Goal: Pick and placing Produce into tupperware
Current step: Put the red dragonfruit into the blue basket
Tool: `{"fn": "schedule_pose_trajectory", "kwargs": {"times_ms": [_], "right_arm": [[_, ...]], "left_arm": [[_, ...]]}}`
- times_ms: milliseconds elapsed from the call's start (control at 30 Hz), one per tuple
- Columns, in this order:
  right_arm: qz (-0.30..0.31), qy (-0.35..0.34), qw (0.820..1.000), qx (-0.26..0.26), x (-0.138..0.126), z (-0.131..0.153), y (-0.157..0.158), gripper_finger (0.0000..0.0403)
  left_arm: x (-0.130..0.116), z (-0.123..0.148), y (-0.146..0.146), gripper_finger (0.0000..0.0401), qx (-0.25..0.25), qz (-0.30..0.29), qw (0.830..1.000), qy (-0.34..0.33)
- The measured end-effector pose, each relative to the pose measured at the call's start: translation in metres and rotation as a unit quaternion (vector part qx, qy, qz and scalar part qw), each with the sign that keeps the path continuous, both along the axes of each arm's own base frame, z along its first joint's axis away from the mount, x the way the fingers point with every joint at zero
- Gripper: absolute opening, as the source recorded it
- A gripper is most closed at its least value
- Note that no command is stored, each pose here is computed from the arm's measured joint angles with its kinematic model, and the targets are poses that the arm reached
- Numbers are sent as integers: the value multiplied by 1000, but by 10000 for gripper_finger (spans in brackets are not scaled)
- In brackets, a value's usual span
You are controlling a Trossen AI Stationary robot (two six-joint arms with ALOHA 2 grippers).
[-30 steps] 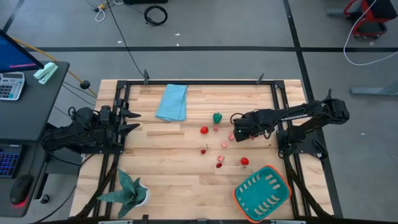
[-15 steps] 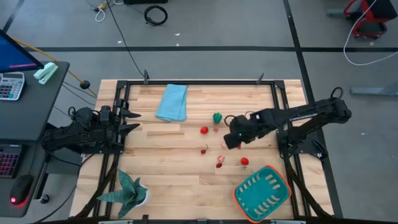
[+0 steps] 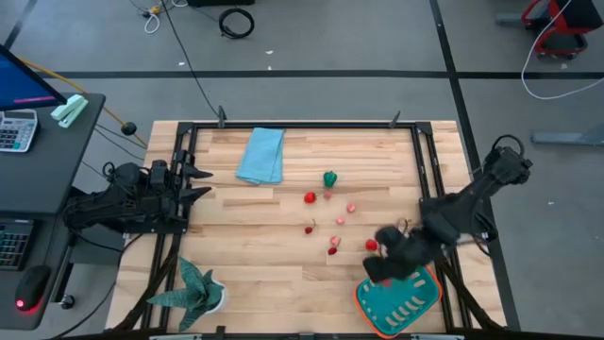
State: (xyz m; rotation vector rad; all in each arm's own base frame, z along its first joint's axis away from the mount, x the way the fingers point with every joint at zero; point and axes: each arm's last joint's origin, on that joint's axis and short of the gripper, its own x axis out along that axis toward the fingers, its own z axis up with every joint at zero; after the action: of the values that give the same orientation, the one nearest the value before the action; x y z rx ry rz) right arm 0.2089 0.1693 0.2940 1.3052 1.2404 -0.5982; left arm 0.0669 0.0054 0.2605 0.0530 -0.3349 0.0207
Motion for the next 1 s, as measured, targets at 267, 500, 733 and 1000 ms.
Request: {"fn": "schedule_pose_trajectory", "kwargs": {"times_ms": [267,500,733,1000], "right_arm": [[29,75,996,-50,1,-38,31,227],[59,189,980,-29,19,-83,44,227],[67,210,975,-31,29,-108,53,227],[79,185,979,-20,37,-120,60,245]], "left_arm": [[-1,3,0,172,2,0,1000,-19],[-1,3,0,172,2,0,1000,-18],[-1,3,0,173,3,0,1000,-19],[-1,3,0,172,3,0,1000,-20]]}}
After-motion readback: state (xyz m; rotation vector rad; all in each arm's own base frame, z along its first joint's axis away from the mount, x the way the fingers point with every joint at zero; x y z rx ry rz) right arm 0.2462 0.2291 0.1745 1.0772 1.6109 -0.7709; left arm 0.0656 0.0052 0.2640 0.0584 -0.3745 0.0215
